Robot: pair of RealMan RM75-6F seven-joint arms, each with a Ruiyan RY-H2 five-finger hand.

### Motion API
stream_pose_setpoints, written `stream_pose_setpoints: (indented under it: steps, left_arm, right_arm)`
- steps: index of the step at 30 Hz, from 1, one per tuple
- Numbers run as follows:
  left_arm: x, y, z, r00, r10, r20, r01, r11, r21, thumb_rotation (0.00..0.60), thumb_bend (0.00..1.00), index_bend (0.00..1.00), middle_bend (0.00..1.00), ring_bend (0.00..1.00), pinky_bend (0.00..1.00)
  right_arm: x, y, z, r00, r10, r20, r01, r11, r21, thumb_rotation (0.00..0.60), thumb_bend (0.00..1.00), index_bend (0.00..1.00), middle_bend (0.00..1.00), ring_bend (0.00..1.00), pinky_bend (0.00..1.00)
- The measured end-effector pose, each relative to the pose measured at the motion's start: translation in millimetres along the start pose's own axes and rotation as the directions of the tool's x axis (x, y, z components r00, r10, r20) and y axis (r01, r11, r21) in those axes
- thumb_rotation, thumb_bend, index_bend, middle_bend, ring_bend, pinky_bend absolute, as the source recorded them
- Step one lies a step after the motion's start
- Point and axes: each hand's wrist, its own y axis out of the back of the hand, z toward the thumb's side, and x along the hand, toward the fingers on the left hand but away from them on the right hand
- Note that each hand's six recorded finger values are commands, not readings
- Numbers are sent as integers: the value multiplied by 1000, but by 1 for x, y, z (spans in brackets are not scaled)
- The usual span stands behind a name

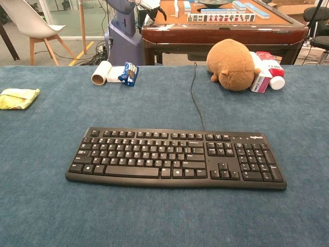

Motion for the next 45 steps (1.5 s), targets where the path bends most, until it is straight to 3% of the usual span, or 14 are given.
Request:
stream_pose_setpoints:
  steps: [10,21,36,39,41,43,45]
  left_arm:
    - [-6,0,-8,999,-11,-31,11,1000,0,600,58,248,243,230,420]
    - [-10,1,-14,998,-12,-59,12,1000,-3,600,58,248,242,230,420]
    - [-14,8,-16,998,15,-64,-15,1000,2,600,58,248,242,230,426]
    - [-14,9,-19,997,17,-73,-16,1000,6,600,58,248,243,231,432]
    - [-14,9,-20,997,20,-79,-20,1000,10,600,58,249,243,231,436]
    - [-14,10,-20,996,23,-82,-22,1000,12,600,58,249,243,231,438]
    - [-14,10,-20,996,24,-85,-24,1000,12,600,58,249,243,231,439]
  right_arm:
    - [-7,-1,14,999,-1,-54,0,1000,-16,600,6,29,130,76,340]
    - [-21,1,43,990,13,-141,-9,1000,28,600,64,186,422,357,586]
    - [-40,-23,117,943,137,-302,-94,984,153,600,104,223,524,460,683]
    - [-42,-29,130,931,158,-329,-105,979,175,600,174,236,575,509,725]
    - [-42,-32,138,921,174,-348,-110,974,196,600,276,239,648,590,802]
    - [-43,-35,146,912,191,-364,-115,968,222,600,449,239,724,735,932]
    - [-42,-38,152,903,211,-375,-123,962,245,600,627,239,785,825,990]
